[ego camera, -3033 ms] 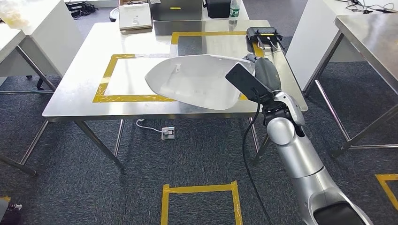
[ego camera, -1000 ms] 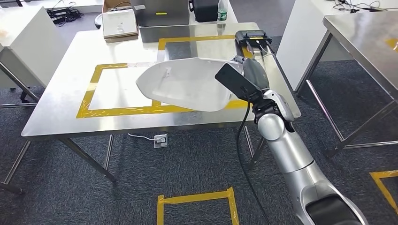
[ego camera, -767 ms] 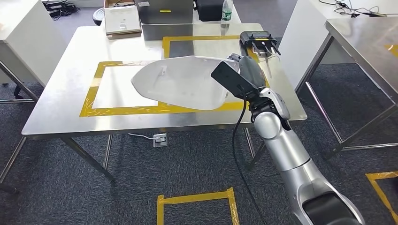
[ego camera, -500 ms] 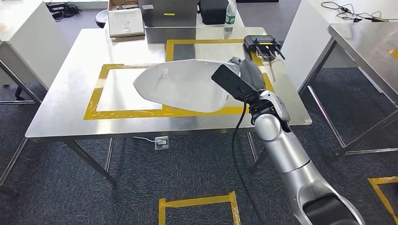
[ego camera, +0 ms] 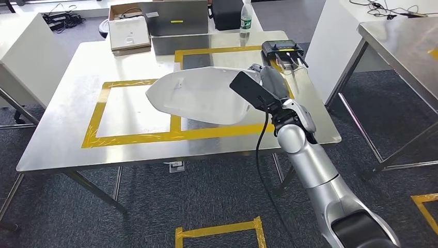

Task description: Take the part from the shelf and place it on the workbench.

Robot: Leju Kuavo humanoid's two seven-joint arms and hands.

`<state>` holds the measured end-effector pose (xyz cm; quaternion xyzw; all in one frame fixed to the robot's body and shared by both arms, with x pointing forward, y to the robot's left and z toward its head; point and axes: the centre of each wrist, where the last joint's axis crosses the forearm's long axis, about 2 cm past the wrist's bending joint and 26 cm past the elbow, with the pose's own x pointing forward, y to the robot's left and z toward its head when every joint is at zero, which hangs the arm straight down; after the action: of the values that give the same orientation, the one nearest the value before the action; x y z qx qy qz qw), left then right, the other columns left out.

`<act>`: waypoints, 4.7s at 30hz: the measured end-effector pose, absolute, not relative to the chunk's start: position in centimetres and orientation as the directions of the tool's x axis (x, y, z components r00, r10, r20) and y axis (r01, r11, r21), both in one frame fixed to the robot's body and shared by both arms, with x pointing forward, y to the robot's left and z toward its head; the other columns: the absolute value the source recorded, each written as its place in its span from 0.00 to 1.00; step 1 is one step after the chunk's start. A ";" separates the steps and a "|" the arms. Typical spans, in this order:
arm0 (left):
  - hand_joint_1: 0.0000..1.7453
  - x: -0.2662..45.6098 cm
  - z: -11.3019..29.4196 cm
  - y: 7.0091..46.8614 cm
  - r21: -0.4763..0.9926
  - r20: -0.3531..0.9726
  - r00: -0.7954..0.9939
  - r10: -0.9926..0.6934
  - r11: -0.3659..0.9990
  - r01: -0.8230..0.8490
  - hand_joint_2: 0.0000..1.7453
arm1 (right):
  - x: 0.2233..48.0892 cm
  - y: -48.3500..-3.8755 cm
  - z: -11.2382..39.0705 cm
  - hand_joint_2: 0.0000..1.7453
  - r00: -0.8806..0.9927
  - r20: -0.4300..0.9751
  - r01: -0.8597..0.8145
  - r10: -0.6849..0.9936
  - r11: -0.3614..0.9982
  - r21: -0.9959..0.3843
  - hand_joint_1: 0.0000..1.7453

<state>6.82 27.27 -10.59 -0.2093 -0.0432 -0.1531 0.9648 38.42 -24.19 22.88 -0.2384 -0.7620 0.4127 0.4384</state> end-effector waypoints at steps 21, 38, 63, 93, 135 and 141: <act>0.00 7.2 -10.5 27.0 -0.383 0.133 0.930 -0.342 0.848 0.366 1.00 | 43.8 -27.5 23.0 1.00 -0.288 0.465 -0.024 0.837 0.479 -0.878 1.00; 0.00 8.7 -10.2 26.6 -0.392 0.127 0.892 -0.434 0.804 0.447 1.00 | 48.1 -29.9 22.9 1.00 0.104 0.344 -0.201 0.933 0.359 -0.912 1.00; 0.00 8.5 -10.3 27.2 -0.387 0.114 0.899 -0.422 0.815 0.431 0.75 | 48.3 -29.5 22.6 0.00 0.221 0.272 -0.292 0.937 0.329 -0.898 0.00; 0.00 7.7 -10.4 27.1 -0.400 0.098 0.909 -0.404 0.821 0.408 0.00 | 50.2 -29.2 29.7 0.00 -0.277 0.654 -0.050 0.704 0.670 -0.741 0.00; 0.00 7.6 -10.4 27.0 -0.399 0.112 0.906 -0.408 0.817 0.417 0.00 | 32.4 -24.2 27.0 0.00 -0.907 0.391 -0.035 0.155 0.898 -0.438 0.00; 0.00 7.5 -10.4 27.3 -0.397 0.109 0.913 -0.394 0.825 0.403 0.00 | 32.2 -24.1 26.6 0.00 -0.914 0.359 0.015 0.189 0.899 -0.437 0.00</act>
<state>7.55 27.34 -10.44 -0.2101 -0.0110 -0.2088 0.9551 32.20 -24.12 26.64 -0.0535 -0.9536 0.2178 0.2007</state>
